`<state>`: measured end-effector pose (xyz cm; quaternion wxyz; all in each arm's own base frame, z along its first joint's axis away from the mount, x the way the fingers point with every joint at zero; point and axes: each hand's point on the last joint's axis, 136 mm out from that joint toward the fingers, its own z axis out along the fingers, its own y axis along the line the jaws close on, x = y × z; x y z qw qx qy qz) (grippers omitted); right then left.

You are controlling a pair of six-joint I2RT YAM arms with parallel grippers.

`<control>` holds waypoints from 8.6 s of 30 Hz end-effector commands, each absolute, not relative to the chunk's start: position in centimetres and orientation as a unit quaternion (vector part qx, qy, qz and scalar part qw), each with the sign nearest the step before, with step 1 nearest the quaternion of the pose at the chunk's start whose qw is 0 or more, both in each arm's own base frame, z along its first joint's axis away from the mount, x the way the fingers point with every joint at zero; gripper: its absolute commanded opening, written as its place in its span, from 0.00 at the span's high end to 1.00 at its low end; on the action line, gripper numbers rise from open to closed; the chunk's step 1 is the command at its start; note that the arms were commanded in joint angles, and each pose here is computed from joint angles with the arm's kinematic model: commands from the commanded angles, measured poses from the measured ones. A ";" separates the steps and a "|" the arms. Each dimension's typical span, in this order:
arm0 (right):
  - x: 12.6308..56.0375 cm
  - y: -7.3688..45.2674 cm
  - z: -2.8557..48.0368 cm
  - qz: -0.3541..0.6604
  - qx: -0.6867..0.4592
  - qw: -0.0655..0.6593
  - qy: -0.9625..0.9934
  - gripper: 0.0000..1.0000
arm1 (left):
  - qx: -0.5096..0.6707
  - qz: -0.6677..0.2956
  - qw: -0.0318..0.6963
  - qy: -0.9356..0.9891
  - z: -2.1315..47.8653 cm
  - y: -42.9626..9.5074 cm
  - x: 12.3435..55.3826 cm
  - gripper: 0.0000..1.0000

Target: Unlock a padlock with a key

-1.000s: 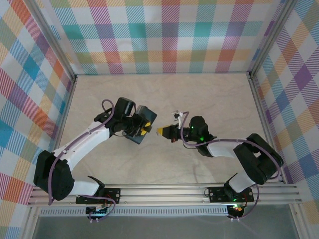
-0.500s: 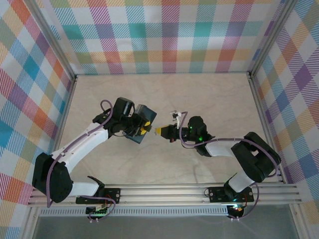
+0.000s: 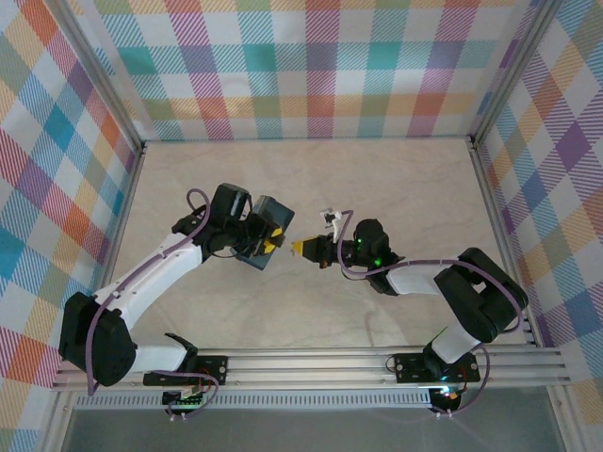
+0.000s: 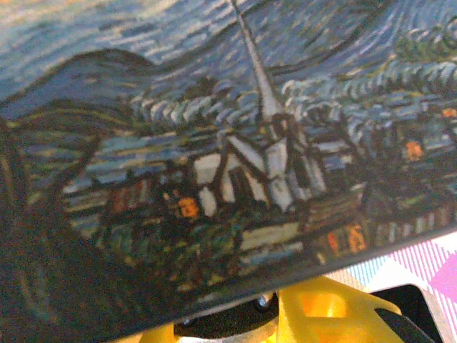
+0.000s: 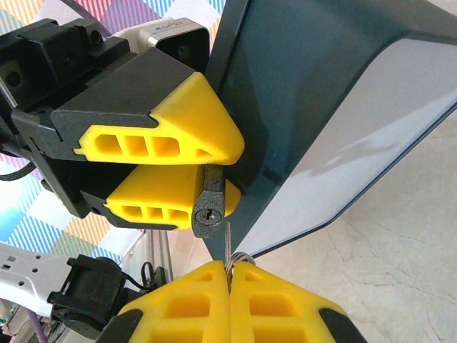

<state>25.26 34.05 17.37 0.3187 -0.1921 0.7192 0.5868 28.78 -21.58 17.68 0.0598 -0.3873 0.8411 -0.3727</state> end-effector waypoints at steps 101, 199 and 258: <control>26.7 40.0 24.0 0.680 -0.185 0.290 0.648 1.00 | -0.374 -0.448 0.077 0.808 20.6 -21.6 28.6 0.92; 25.7 40.6 19.2 0.190 -0.464 0.600 0.623 0.92 | -0.363 -0.336 0.036 0.868 16.8 -20.7 28.8 0.94; 23.4 36.1 18.6 0.271 -0.501 0.478 0.668 0.66 | -0.374 -0.346 0.057 0.858 18.3 -19.0 30.0 0.96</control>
